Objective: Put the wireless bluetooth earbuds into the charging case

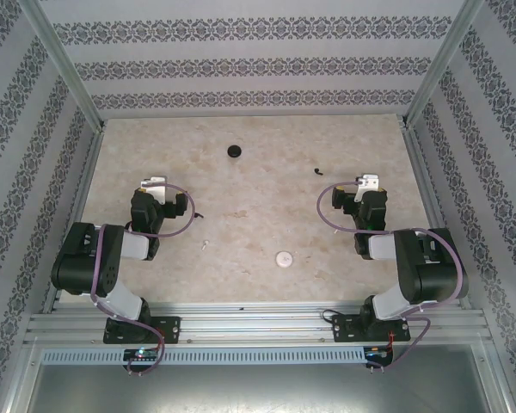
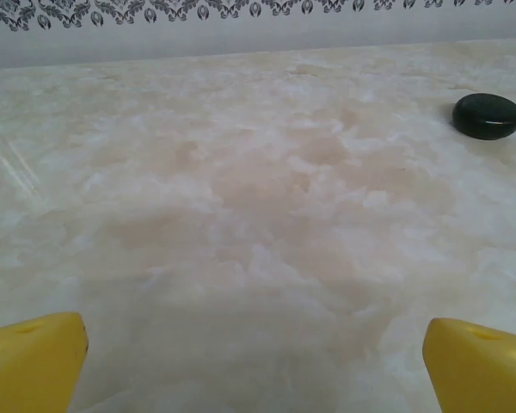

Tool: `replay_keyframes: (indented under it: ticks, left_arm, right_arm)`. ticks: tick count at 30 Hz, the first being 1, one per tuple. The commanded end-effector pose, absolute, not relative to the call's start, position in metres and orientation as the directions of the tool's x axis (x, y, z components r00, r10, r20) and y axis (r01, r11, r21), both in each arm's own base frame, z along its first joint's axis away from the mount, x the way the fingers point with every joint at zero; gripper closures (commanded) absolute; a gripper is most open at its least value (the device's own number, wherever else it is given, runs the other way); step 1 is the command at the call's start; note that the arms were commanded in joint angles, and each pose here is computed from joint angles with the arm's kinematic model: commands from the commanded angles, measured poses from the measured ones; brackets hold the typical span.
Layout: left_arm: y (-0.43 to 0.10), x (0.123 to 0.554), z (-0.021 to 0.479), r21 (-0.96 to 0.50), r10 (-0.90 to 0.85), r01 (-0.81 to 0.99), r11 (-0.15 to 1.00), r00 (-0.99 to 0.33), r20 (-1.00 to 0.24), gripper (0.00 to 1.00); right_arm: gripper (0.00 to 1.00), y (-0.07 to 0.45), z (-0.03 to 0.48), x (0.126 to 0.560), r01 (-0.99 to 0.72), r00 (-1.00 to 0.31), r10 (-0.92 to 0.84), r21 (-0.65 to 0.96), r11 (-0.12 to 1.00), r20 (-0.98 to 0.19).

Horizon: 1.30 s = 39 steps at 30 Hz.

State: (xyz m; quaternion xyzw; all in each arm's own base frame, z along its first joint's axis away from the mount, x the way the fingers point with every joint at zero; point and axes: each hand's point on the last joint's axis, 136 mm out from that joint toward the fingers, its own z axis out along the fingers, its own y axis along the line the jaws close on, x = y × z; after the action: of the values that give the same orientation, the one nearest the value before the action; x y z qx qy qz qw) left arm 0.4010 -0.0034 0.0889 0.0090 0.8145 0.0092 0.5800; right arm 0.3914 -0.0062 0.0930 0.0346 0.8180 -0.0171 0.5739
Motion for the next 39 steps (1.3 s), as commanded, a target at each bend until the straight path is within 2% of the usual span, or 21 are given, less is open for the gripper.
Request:
replay_keyframes:
  ticks: [1, 33, 39]
  left_arm:
    - [0.001, 0.399, 0.088, 0.030, 0.028, 0.000, 1.000, -0.334, -0.942, 0.00]
    - [0.001, 0.399, 0.088, 0.030, 0.029, 0.001, 1.000, -0.333, -0.942, 0.00]
    - [0.011, 0.400, 0.087, 0.028, 0.005, -0.061, 0.998, -0.346, -0.938, 0.00]
  right_arm:
    - [0.02, -0.004, 0.105, 0.397, 0.058, -0.307, 0.025, 0.007, 0.998, -0.951]
    - [0.02, -0.004, 0.105, 0.396, 0.061, -0.307, 0.025, 0.007, 0.998, -0.952]
    - [0.02, -0.004, 0.105, 0.397, 0.057, -0.307, 0.027, 0.010, 0.998, -0.951]
